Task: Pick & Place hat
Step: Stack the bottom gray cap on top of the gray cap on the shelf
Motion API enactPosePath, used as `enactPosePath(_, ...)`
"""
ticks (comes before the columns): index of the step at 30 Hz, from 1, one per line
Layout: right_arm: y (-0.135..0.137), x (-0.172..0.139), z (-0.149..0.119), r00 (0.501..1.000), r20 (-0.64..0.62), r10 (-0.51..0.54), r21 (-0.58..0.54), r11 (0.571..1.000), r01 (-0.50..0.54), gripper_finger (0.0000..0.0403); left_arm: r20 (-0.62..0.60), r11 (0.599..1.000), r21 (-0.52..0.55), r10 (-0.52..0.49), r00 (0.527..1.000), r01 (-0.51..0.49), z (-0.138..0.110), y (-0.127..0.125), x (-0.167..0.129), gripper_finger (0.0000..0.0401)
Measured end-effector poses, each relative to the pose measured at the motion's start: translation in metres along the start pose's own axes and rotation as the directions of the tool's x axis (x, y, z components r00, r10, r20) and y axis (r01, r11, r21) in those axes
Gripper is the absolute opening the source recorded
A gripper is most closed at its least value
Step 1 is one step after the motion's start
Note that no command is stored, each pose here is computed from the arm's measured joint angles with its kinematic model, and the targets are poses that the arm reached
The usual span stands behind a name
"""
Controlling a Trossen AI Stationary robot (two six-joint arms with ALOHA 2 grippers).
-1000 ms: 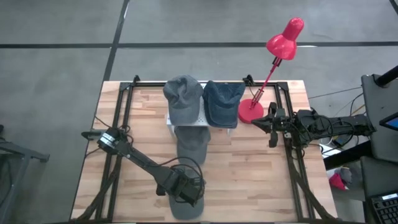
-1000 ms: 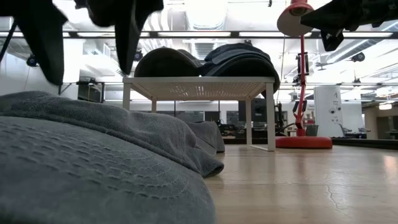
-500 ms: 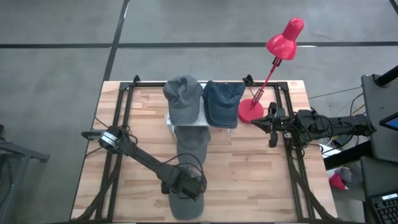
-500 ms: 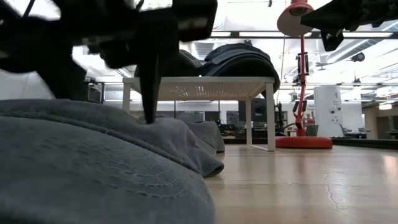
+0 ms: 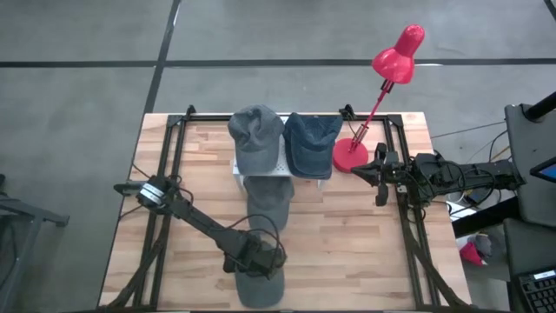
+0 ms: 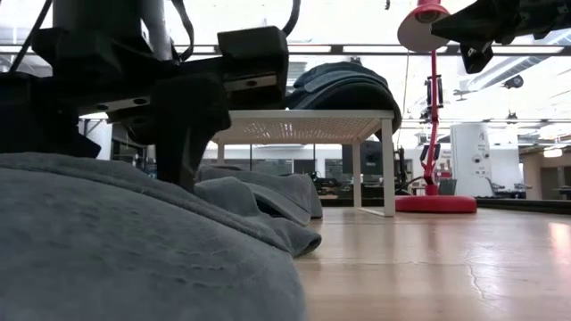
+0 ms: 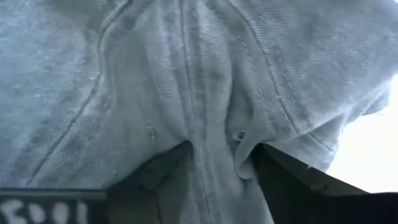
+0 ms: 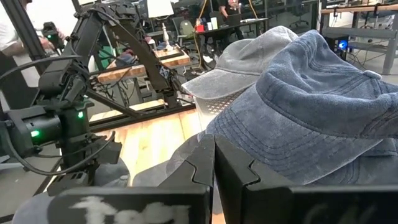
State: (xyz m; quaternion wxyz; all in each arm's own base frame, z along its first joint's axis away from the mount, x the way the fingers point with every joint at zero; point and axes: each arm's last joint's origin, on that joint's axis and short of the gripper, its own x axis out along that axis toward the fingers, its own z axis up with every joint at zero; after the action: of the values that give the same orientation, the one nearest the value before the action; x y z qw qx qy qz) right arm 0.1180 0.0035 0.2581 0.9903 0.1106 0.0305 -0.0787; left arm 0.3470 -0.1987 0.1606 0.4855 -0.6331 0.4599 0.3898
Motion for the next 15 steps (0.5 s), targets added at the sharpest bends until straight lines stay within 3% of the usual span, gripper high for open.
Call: enactPosePath(15, 0.0000, 0.0000, 0.0000, 1.000, 0.000, 0.000, 0.000, 1.000, 0.000, 0.0008, 0.039, 1.000, 0.028, -0.012, 0.999, 0.011, 0.0023, 0.0023, 0.0018, 0.0025)
